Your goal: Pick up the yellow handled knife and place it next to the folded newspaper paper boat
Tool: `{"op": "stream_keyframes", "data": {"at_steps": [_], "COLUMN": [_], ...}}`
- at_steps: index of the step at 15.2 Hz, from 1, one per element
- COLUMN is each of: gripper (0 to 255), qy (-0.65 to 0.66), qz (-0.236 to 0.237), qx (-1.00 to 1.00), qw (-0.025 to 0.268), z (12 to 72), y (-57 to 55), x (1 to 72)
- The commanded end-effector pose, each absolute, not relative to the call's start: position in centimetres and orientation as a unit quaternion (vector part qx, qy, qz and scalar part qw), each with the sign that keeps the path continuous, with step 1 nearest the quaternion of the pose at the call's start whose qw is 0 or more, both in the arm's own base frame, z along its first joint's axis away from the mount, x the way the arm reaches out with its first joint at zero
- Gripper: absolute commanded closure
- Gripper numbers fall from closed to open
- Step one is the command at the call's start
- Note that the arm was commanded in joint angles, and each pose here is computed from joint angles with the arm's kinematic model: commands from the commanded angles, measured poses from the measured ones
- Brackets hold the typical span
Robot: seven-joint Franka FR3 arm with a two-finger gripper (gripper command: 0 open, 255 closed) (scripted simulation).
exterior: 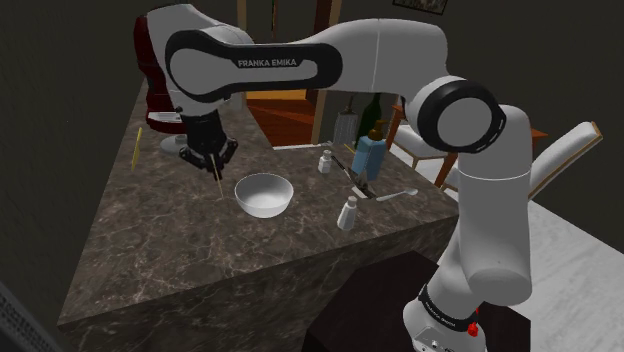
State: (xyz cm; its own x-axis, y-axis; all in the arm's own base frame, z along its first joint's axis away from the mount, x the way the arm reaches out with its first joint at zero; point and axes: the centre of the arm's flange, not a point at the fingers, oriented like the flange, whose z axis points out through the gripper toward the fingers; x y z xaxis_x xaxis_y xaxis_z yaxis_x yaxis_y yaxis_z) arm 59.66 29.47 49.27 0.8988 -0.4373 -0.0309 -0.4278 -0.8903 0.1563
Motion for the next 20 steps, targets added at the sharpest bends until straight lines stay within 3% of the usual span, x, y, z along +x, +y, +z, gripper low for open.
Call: {"op": "stream_keyframes", "data": {"at_steps": [1,20], "gripper": [255,255], "qy": [-0.223,-0.223], "qz": [-0.033,-0.033], "qx": [0.972,0.972], "qw": [0.073,0.073], "z": [49.7,49.7], "y": [27.0,1.9], "x": [59.5,59.2]}}
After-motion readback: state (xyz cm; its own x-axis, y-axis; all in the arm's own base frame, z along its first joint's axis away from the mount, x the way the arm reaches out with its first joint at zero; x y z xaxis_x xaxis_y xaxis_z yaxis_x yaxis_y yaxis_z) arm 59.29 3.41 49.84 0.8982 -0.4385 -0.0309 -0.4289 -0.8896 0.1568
